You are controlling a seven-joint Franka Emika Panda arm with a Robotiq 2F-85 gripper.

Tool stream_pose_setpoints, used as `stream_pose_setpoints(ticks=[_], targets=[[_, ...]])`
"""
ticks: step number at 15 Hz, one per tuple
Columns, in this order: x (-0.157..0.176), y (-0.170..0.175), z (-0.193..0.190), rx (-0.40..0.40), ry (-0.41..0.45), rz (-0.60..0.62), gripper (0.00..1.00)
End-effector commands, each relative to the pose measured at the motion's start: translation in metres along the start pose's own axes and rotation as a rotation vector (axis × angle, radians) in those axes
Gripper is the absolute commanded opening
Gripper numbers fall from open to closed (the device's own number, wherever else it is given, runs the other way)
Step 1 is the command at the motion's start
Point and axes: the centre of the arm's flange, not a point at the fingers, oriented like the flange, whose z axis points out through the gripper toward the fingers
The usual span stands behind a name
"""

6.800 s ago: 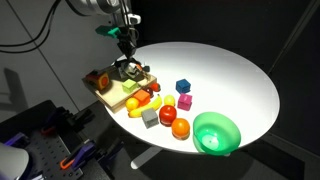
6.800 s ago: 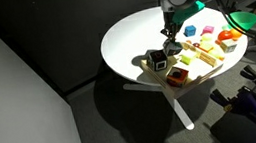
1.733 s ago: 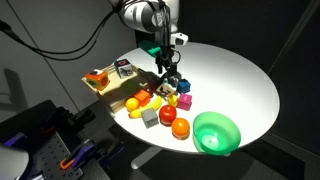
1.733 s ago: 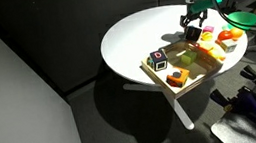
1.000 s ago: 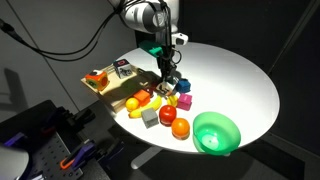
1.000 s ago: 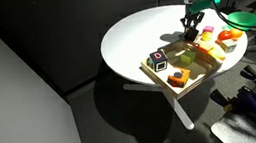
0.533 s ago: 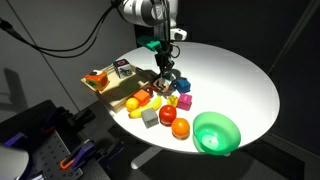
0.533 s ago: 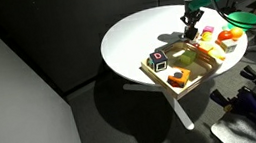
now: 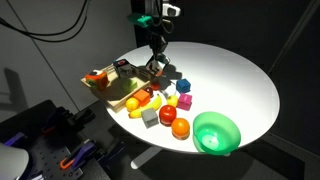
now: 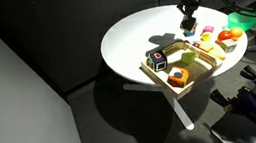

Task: Move the plush block forward

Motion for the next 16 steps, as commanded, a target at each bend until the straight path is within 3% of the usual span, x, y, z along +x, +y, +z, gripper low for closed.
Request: stream_pose_setpoints(ticks=[1,10,16], targets=[[-0.035,-0.020,-0.029,0.007,0.027,-0.072,0.04],[-0.099,-0.075,-0.022,-0.011,-0.003,-0.233,0.04],[-0.133,-0.100,-0.001,-0.055,0.015,-0.249,0.04]])
